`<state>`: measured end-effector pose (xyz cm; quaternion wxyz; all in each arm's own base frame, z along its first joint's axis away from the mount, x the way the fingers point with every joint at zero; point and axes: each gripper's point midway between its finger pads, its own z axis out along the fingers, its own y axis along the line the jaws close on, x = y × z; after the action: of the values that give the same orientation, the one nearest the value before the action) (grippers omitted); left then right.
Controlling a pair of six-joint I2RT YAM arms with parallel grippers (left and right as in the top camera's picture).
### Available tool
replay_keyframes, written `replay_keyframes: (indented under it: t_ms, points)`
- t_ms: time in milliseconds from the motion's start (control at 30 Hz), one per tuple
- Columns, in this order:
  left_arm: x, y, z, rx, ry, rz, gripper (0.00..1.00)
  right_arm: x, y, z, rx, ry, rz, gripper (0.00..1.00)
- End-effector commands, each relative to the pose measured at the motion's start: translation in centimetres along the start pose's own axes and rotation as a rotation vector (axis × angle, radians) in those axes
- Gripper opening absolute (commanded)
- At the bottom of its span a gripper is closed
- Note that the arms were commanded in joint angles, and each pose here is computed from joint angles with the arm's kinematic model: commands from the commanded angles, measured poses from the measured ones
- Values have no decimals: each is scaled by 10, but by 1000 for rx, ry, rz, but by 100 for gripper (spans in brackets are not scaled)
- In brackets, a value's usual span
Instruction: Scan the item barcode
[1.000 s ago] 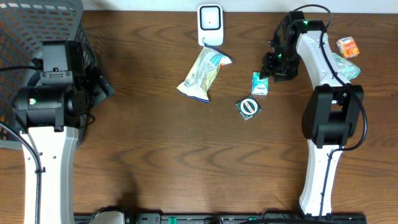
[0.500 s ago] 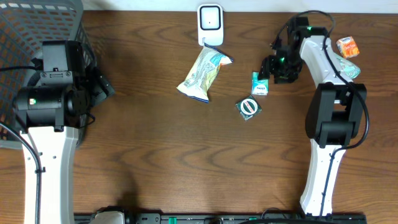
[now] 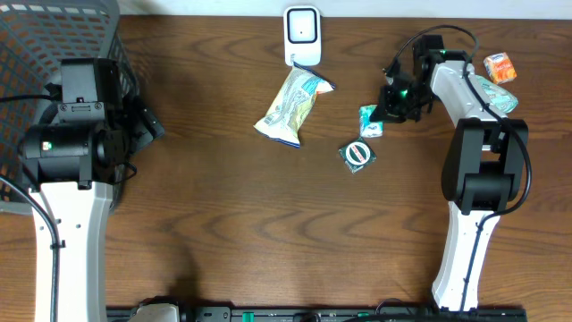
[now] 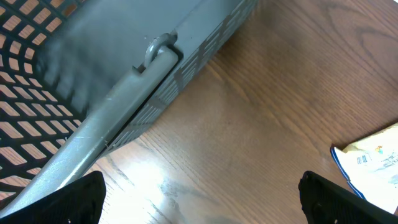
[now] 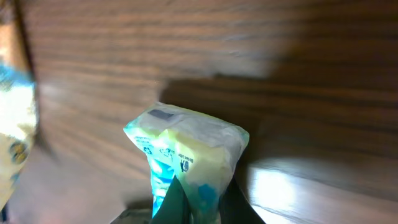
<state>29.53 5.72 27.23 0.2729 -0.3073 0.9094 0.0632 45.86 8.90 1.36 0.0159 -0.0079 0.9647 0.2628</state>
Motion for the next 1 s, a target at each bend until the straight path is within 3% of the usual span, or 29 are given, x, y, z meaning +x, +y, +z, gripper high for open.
replay_keyframes:
  t_ms: [0,133,433,967]
  points:
    - [0,4,2,-20,1,-20,98,6,64,-18,-347,-32,-197,1]
    - [0,4,2,-20,1,-20,98,5,112,-52,-607,-100,-276,1]
    - [0,4,2,-20,1,-20,98,16,165,-106,-1021,-169,-311,1]
    - [0,4,2,-20,1,-20,98,15,204,-101,-1037,-95,-348,1]
